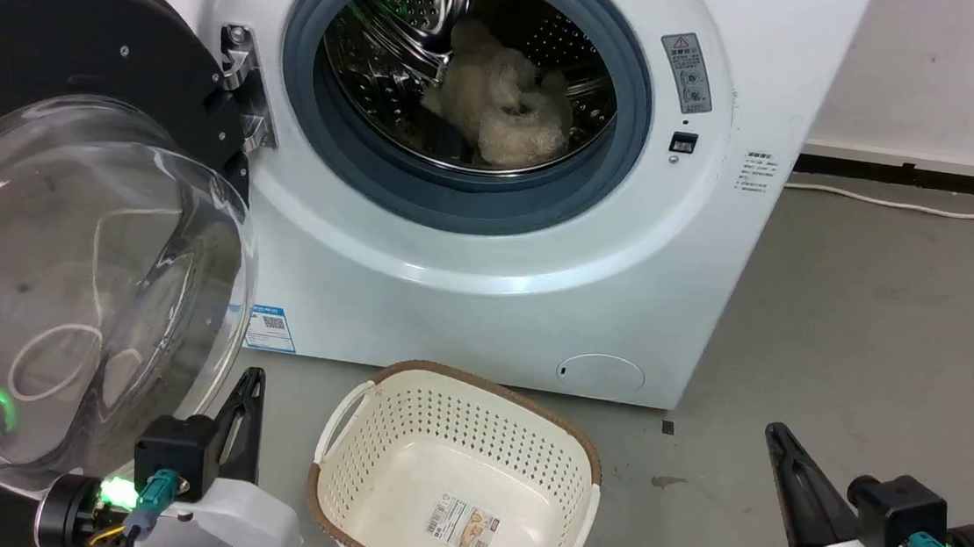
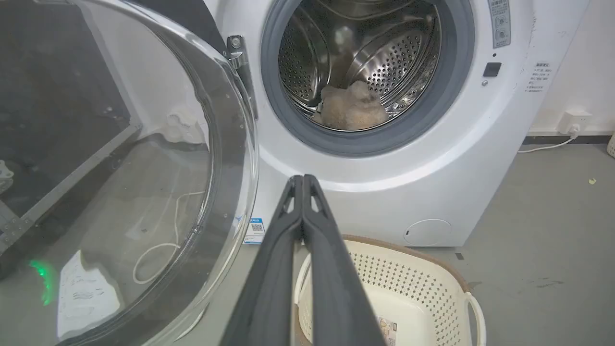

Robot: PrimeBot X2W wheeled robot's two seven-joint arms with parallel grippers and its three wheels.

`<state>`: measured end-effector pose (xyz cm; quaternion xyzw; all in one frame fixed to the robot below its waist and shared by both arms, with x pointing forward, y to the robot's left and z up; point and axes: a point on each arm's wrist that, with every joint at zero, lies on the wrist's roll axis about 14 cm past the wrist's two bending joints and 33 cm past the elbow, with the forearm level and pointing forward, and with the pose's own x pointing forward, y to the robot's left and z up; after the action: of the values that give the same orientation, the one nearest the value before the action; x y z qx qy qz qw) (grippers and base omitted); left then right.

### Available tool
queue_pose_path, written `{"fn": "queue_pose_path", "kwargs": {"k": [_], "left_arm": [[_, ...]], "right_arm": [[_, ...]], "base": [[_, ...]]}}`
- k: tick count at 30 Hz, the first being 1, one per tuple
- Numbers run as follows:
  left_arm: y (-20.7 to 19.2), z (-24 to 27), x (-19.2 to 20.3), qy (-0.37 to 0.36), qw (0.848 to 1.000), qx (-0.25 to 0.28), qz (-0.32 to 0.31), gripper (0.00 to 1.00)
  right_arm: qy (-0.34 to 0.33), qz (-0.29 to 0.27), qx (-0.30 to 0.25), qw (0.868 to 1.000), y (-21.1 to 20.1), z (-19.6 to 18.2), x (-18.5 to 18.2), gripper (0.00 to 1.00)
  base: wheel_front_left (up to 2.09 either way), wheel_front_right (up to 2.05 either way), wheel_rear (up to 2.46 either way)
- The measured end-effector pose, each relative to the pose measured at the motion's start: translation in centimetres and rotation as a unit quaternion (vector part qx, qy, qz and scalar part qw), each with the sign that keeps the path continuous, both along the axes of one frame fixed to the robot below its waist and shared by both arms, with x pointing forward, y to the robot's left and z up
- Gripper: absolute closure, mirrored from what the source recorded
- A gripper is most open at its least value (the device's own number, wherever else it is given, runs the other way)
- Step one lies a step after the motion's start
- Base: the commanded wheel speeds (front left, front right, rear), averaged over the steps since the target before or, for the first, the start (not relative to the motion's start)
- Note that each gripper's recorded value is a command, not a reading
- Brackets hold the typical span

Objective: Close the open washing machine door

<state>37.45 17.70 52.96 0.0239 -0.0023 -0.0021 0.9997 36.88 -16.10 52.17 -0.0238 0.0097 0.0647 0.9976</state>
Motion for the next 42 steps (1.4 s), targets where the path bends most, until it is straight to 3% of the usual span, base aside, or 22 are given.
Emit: {"fn": "queue_pose_path", "kwargs": {"k": [17,18,42], "left_arm": [[0.0,-0.01,0.0,0.0,1.0,0.0,0.0,1.0],[-0.01,-0.01,0.0,0.0,1.0,0.0,0.0,0.0],[0.64,0.39,-0.77,-0.016,1.0,0.0,0.009,0.0]], "right_arm": [[0.0,0.0,0.0,1.0,-0.01,0.0,0.0,1.0],[0.0,0.0,0.0,1.0,0.0,-0.01,0.0,0.0],[-0.017,0.014,0.007,1.0,0.87,0.47,0.48,0.0]], "base": [[0.0,0.0,0.0],[0.0,0.0,0.0],[0.0,0.0,0.0]]}}
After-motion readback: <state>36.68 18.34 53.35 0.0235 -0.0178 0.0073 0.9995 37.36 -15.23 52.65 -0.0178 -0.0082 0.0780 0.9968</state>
